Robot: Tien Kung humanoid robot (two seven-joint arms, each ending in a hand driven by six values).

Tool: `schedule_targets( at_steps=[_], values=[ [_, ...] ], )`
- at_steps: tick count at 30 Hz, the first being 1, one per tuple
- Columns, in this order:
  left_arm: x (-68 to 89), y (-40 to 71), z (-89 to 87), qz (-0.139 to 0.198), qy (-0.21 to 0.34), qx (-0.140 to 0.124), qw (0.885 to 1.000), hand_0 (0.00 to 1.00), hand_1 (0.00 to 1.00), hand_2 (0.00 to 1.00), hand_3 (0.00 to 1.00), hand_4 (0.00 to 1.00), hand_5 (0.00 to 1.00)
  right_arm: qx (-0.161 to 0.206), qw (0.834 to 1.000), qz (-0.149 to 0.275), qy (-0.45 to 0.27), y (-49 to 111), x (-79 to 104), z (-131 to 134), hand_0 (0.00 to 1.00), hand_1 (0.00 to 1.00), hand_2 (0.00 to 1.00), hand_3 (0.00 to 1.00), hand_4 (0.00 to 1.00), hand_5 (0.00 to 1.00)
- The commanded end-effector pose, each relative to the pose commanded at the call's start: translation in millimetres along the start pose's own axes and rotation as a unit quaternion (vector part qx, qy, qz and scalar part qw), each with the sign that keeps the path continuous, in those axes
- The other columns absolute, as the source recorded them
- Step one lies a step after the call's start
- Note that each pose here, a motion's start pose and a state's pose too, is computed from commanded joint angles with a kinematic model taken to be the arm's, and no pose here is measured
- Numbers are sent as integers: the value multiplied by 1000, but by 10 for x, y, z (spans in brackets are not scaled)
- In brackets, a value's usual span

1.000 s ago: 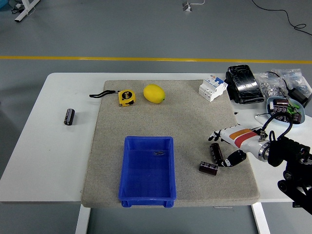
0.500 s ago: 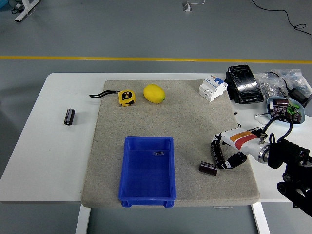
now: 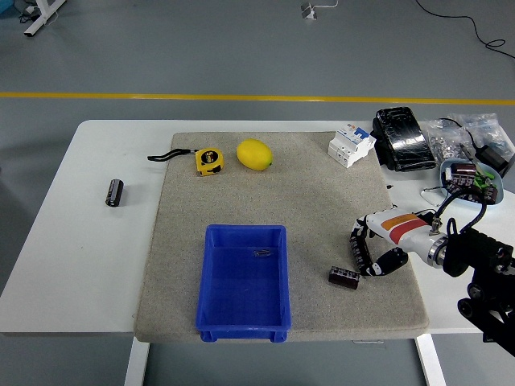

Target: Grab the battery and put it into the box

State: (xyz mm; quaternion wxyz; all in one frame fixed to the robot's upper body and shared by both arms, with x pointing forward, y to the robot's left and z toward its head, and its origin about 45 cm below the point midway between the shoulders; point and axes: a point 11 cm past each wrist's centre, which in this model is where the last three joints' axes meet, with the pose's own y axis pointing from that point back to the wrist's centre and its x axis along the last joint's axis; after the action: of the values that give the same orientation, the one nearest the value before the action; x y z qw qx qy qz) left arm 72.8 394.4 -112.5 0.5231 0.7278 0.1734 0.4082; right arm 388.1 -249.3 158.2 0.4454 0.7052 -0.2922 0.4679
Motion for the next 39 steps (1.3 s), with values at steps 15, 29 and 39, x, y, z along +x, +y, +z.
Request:
schedule_targets(
  at_steps=[15, 29, 39],
  values=[
    [-6, -1, -26, 2, 3, 2, 1000, 699, 672, 715, 624, 642, 651, 48, 997, 59, 27, 46, 500, -456, 542, 490, 521, 488, 884, 223],
    [0, -4, -67, 2, 5, 7, 1000, 696, 672, 711, 620, 643, 650, 227, 967, 88, 80, 161, 904, -1860, 543, 500, 534, 499, 886, 241],
    [34, -8, -75, 5, 6, 8, 1000, 696, 671, 713, 620, 643, 651, 278, 954, 61, 97, 67, 786, -2281, 514, 502, 593, 824, 927, 259]
  ],
)
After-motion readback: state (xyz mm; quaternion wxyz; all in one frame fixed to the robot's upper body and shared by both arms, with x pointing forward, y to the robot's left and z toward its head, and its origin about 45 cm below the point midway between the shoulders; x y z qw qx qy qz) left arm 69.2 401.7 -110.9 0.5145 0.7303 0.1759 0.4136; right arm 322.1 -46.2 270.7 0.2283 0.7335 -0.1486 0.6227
